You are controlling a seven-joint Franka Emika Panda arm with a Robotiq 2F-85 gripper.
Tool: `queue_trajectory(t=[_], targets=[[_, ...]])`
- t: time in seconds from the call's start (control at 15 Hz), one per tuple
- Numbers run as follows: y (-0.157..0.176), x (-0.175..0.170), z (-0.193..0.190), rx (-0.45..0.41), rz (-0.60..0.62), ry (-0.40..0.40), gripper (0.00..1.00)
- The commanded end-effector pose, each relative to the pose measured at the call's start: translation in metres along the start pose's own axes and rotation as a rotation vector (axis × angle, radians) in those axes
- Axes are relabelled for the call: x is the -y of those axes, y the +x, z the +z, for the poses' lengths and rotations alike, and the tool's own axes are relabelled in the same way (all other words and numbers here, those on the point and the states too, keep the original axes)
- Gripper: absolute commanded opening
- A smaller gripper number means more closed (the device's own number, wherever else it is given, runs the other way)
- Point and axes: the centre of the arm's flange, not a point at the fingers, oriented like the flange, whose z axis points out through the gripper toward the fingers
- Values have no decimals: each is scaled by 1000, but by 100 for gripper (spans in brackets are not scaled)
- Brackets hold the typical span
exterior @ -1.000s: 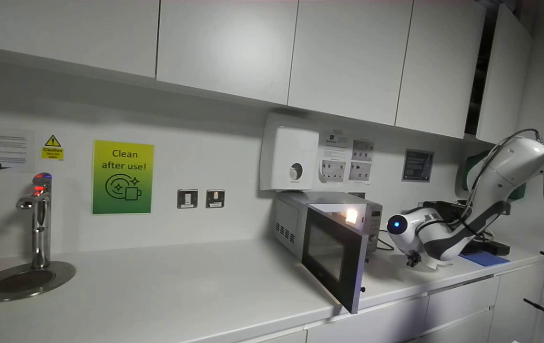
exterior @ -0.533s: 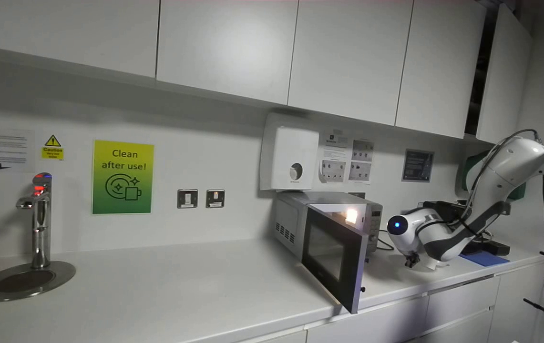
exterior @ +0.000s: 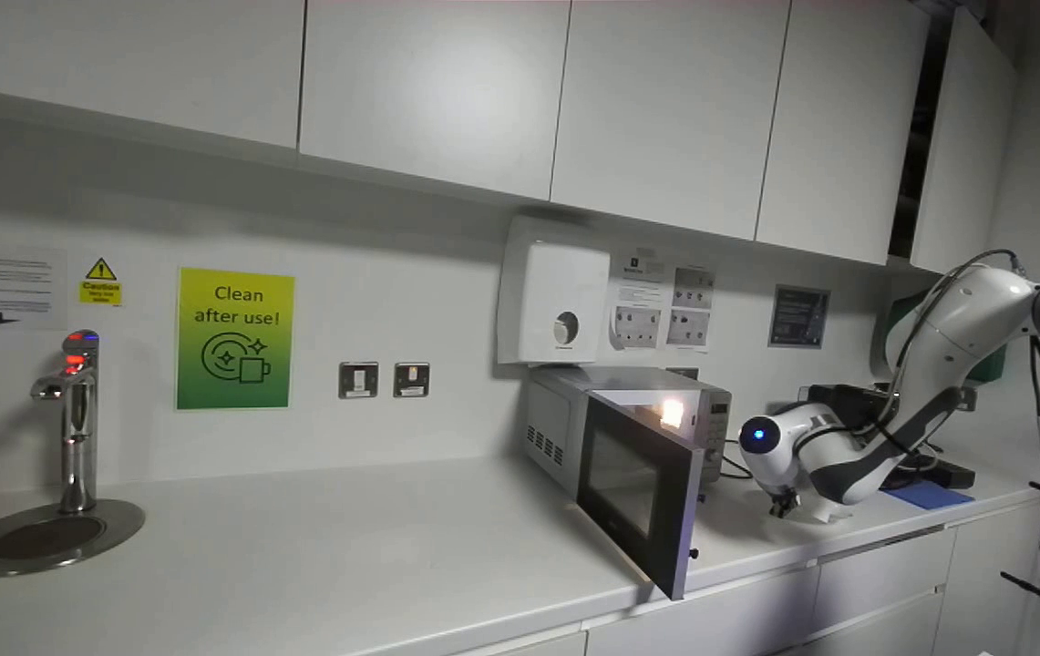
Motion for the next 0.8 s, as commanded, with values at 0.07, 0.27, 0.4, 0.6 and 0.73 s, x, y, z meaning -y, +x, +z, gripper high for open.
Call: queue_trajectory(t=[0.07, 0.27, 0.4, 0.6, 0.73], targets=[[1, 2, 1, -27, 11, -12, 1], [2, 2, 1, -22, 7, -10, 17], [2, 2, 1, -20, 5, -10, 38], [2, 2, 1, -19, 5, -8, 61], [3, 0, 0, -19, 9, -8, 76]])
